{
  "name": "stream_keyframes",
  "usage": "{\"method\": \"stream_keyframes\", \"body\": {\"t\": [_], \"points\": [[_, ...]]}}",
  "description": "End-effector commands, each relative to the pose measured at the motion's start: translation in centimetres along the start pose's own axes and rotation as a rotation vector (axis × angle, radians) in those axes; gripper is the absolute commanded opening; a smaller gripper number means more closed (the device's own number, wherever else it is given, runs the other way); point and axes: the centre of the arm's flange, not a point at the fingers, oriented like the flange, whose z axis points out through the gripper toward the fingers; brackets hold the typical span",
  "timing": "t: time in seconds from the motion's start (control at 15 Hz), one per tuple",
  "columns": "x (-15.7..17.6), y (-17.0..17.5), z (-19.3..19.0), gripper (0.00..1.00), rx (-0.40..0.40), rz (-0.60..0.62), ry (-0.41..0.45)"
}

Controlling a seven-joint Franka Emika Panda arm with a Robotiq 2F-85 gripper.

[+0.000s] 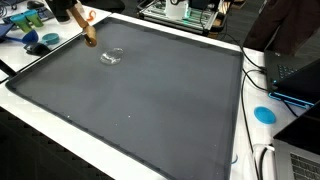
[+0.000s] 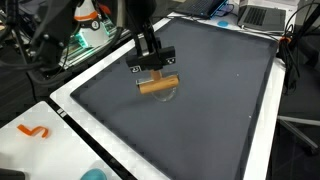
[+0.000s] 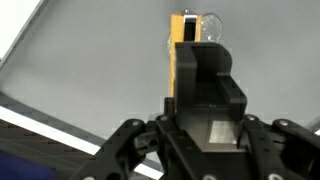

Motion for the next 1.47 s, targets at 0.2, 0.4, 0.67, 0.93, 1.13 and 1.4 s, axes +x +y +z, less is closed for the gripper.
{"method": "stream_keyframes", "body": {"t": [0.2,0.4,0.67,0.93,1.13,1.4], "points": [[2.1,-7.4,-0.7,0.24,-0.098,-0.024,-0.067],[3.4,-9.6,-1.0,0.24,-0.14,-0.016,-0.069],[5.3,-12.5,-1.1,0.24,-0.206,0.002,-0.071],[6.9,-15.8,-0.5,0.24,-0.274,-0.005,-0.118],[7.9,-18.0,0.3,0.24,-0.326,-0.01,-0.155],[9.2,-20.1,1.3,0.24,-0.387,-0.009,-0.181]]}}
